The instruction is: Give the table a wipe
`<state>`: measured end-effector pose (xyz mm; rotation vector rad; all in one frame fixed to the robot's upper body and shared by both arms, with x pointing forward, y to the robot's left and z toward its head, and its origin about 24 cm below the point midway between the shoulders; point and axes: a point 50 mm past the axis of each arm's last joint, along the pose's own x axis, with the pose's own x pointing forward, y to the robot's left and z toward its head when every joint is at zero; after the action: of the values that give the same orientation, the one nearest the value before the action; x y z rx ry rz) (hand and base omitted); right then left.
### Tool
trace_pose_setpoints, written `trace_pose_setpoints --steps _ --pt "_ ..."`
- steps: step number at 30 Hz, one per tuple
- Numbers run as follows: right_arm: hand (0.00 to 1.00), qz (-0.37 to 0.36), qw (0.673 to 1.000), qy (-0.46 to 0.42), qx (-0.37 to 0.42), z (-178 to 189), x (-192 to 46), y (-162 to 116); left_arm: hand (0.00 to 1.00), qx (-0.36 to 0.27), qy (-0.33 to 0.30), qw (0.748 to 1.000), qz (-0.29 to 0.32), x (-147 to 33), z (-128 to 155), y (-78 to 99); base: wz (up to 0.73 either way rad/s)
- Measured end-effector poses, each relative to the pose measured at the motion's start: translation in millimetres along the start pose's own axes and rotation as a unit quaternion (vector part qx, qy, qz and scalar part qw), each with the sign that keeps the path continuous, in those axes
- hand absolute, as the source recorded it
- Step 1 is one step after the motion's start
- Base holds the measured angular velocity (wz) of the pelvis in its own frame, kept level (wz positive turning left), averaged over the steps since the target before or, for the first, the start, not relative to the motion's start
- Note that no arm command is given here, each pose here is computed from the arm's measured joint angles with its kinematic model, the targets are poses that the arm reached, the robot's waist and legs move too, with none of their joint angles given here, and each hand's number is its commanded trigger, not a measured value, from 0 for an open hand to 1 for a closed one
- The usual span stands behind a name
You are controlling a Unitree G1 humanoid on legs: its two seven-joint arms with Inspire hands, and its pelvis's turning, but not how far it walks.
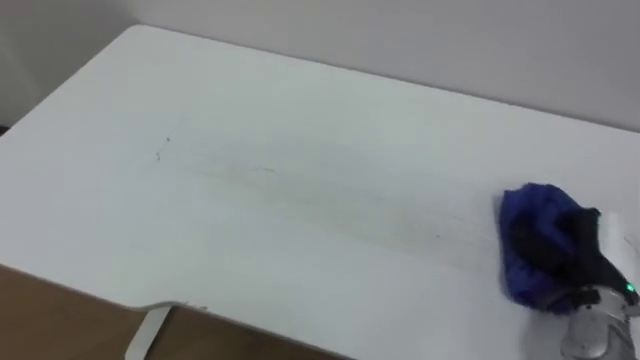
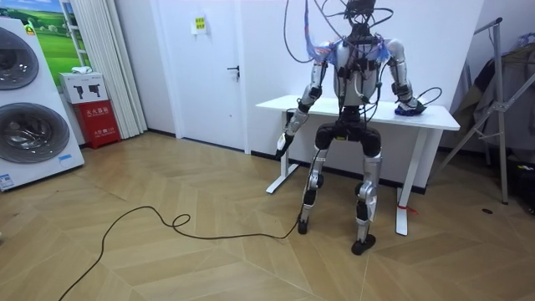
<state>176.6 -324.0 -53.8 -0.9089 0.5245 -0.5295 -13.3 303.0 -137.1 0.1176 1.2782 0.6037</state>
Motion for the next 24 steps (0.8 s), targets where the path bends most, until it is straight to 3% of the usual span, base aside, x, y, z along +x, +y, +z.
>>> trace_pose_setpoints --steps 5,7,9,11,14,16,19,21,24 --pt "1.0 0.015 1.0 -0.003 -0.018 28 14 2 0.0 0.016 -0.009 1.0 -0.025 1.0 8 -19.3 -0.23" --pt "1.0 0.044 0.997 -0.047 -0.04 63 15 13 0.0 0.024 -0.01 0.999 -0.038 1.2 12 -29.7 -0.71" --pt "1.0 0.098 0.978 -0.17 -0.071 137 7 37 0.0 0.022 -0.005 0.999 -0.049 1.9 14 -37.9 -0.49" --pt "1.0 0.128 0.957 -0.248 -0.077 186 -6 51 0.0 0.022 -0.01 0.998 -0.06 2.4 21 -44.5 0.06" --pt "1.0 0.131 0.938 -0.311 -0.073 224 -12 51 0.0 0.025 -0.011 0.997 -0.069 2.1 21 -42.1 0.34" --pt "1.0 0.13 0.94 -0.309 -0.073 220 -10 49 0.0 0.029 0.009 0.998 -0.063 -0.8 3 -32.7 0.49" --pt "1.0 0.141 0.959 -0.225 -0.102 151 1 56 0.0 0.028 0.042 0.998 -0.048 -5.9 -23 -17.0 0.48" --pt "1.0 0.119 0.979 -0.163 -0.042 101 4 44 0.0 0.009 0.076 0.997 -0.022 -10.2 -45 -0.8 0.18" --pt "1.0 0.067 0.995 -0.079 -0.002 46 7 22 0.0 -0.01 0.085 0.996 0.006 -11.9 -52 13.4 0.13"
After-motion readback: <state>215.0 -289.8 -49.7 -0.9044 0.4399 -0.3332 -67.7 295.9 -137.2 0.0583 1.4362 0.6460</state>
